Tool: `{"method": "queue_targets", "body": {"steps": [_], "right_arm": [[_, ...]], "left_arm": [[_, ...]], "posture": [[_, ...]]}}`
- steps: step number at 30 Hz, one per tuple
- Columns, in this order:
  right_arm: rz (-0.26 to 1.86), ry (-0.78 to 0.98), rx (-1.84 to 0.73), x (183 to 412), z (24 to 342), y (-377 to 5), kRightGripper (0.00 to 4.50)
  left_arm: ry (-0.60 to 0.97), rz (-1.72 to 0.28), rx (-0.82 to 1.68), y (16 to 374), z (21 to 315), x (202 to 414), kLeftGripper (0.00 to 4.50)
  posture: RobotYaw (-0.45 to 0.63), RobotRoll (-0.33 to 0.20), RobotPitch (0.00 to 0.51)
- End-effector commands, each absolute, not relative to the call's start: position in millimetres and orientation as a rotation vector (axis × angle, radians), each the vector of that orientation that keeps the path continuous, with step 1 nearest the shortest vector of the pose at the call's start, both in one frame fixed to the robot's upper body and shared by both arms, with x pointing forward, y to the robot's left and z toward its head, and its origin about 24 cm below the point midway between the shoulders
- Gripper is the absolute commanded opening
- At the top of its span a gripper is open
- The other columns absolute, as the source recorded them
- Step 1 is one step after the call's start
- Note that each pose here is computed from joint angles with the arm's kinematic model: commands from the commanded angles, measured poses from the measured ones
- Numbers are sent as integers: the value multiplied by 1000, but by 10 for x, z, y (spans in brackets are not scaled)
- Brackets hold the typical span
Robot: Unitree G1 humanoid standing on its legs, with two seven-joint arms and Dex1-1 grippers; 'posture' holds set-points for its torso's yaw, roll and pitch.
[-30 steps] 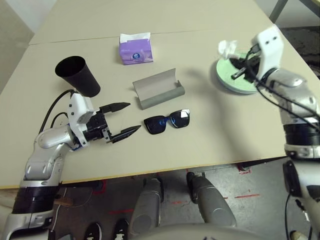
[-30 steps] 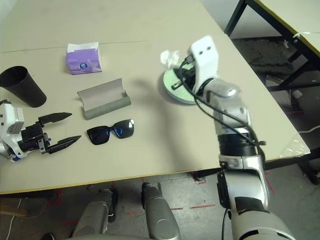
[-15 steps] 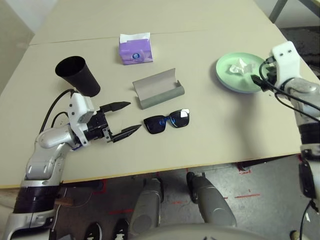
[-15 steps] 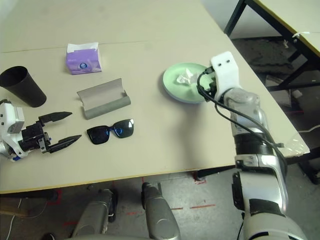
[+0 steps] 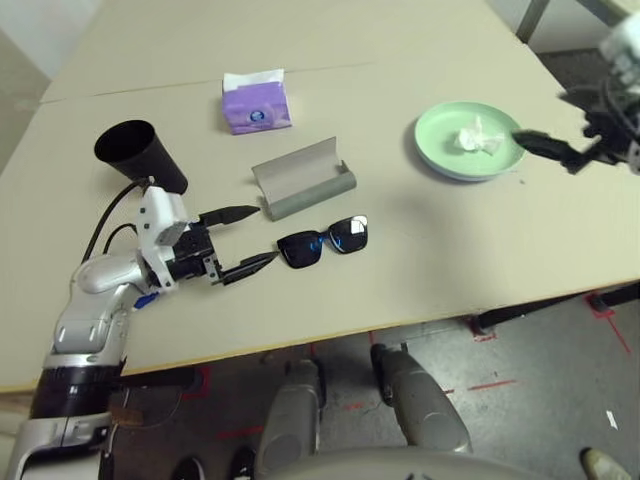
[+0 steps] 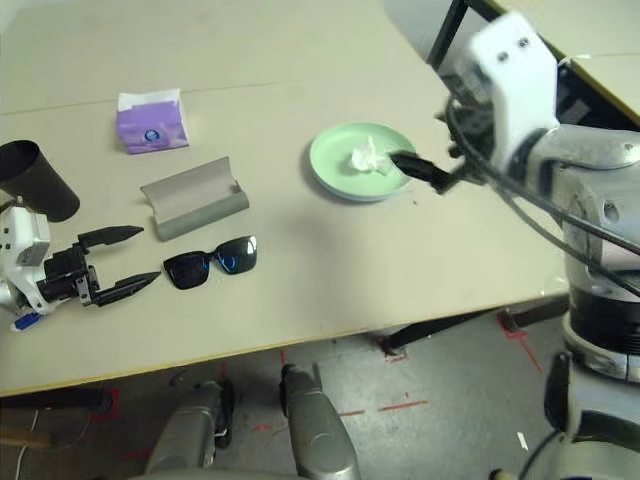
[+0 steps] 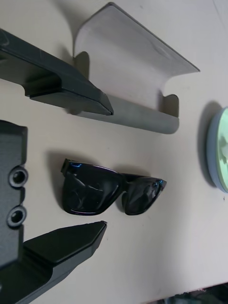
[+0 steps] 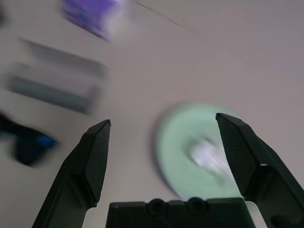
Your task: Organize and tidy the items on the table.
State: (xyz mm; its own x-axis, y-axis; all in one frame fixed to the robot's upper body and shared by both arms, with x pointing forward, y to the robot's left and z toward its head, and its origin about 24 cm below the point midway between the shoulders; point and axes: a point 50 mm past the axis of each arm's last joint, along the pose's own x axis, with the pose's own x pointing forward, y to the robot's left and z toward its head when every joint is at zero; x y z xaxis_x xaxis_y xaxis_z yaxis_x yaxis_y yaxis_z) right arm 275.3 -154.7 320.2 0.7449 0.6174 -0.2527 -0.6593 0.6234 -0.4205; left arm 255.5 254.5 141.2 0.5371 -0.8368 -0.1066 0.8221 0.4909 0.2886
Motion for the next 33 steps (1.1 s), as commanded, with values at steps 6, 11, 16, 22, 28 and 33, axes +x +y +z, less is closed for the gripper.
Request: {"method": "queue_targets", "body": {"steps": [6,11,16,22,28,33], "right_arm": [[971,216,-989,2726,2854,-877,4486],[1172,283,-1175,2642,2728,-591,4486],[1248,324,-1262,2663,2570,-393,4486],[1288,325,-1229,2735,2413,-138,4486],[1312,340,-1213,2779,2286,20,4486],[1356,344,-1221,2778,2186,111,4486]], "left_arm": [[-6,-957,355,2751,1398,2476,4500],[19,-946,378,2871,1447,2414,4500],[41,-994,397,2887,1498,2325,4500],[78,-1038,377,2929,1534,2190,4500],[91,-1043,369,2942,1539,2114,4500],[89,-1002,382,3024,1564,2086,4500]], "posture": [[-191,0,220],[-187,0,221],[-179,0,223],[-146,0,226],[-127,0,228],[-107,0,224]]}}
